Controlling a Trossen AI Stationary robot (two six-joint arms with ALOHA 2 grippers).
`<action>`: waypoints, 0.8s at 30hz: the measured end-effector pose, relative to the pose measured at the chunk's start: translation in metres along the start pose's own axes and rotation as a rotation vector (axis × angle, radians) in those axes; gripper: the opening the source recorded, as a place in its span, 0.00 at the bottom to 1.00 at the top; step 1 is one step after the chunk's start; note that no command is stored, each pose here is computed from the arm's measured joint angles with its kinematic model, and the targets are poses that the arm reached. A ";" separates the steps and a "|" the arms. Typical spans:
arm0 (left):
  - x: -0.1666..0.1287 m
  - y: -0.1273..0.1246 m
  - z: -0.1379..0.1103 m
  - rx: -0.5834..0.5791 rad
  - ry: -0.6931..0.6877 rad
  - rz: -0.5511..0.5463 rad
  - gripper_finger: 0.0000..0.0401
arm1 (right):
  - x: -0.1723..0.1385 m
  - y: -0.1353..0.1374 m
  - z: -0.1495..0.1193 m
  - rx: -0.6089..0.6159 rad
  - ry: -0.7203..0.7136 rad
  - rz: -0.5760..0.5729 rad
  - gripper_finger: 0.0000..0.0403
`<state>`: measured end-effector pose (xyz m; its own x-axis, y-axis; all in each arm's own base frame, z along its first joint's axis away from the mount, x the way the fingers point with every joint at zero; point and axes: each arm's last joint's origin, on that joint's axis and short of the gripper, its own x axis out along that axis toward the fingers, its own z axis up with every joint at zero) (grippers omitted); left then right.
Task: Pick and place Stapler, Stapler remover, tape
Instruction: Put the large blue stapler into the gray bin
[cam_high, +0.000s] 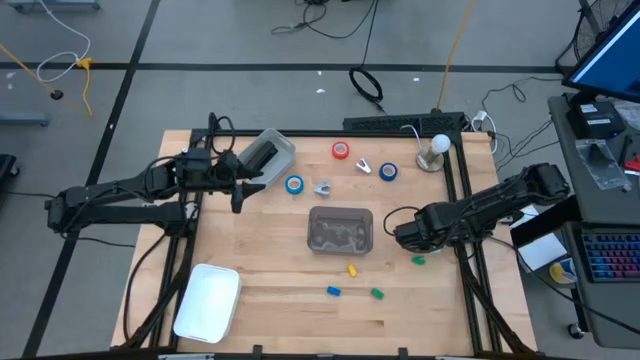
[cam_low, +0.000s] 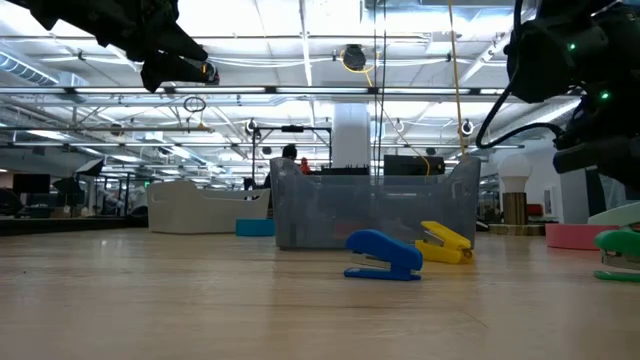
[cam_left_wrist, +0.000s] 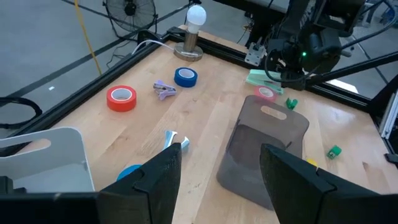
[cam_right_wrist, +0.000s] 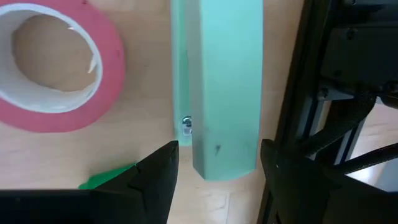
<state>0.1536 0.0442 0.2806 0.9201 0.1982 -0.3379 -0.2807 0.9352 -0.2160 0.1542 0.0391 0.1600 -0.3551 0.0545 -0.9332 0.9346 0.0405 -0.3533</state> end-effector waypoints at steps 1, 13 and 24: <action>0.000 0.000 0.000 0.000 0.001 0.000 0.54 | 0.000 0.001 0.000 -0.001 0.001 0.004 0.55; 0.000 0.000 0.000 0.000 0.002 -0.002 0.54 | 0.002 0.004 0.000 -0.081 -0.001 0.037 0.55; 0.000 0.000 0.000 0.006 0.001 -0.004 0.54 | 0.001 0.007 0.004 -0.091 0.002 0.068 0.55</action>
<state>0.1536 0.0440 0.2807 0.9210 0.1942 -0.3378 -0.2755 0.9376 -0.2121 0.1605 0.0353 0.1561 -0.2907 0.0619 -0.9548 0.9512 0.1266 -0.2814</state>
